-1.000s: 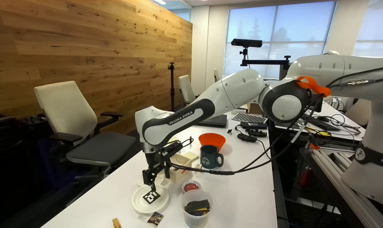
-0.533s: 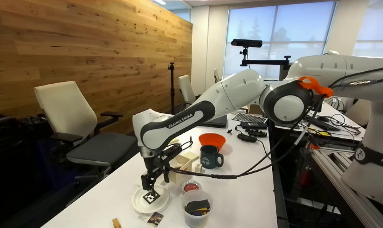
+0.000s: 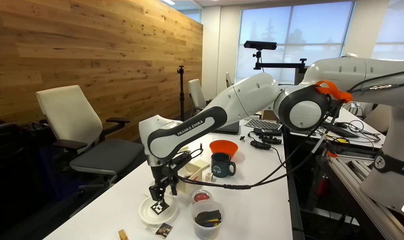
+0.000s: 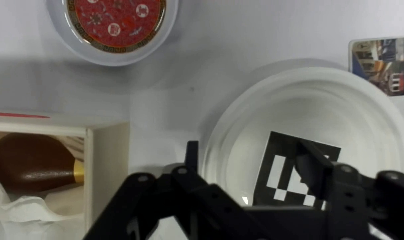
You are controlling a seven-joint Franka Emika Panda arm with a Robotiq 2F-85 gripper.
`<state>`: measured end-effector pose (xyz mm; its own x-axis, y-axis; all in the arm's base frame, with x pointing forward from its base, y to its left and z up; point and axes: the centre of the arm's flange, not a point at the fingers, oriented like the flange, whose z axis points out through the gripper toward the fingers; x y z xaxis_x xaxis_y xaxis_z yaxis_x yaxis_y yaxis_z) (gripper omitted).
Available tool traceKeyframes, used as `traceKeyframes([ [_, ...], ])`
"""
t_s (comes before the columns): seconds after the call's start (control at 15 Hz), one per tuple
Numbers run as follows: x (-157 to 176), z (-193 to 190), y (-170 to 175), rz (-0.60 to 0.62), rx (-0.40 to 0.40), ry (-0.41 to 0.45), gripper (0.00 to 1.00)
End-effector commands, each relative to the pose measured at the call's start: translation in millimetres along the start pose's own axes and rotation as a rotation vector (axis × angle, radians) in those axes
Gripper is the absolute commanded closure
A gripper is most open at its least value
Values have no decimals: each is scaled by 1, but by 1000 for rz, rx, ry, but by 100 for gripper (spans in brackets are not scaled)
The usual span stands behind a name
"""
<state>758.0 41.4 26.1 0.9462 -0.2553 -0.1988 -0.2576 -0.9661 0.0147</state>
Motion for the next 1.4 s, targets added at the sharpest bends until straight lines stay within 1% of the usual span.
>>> traceKeyframes([
  [0.0,63,12,-19,-24,-6,-12,56],
  [0.13,62,13,-19,-26,-6,-14,69],
  [0.33,59,15,-19,-29,-11,-13,91],
  [0.4,58,15,-19,-29,-14,-11,96],
  [0.47,59,12,-18,-29,-18,-9,99],
  [0.6,58,9,-18,-28,-24,-7,100],
  [0.87,52,1,-18,-21,-43,12,99],
  [1.13,28,-27,-19,-24,-65,82,99],
  [1.33,20,-45,-21,-19,-84,134,99],
])
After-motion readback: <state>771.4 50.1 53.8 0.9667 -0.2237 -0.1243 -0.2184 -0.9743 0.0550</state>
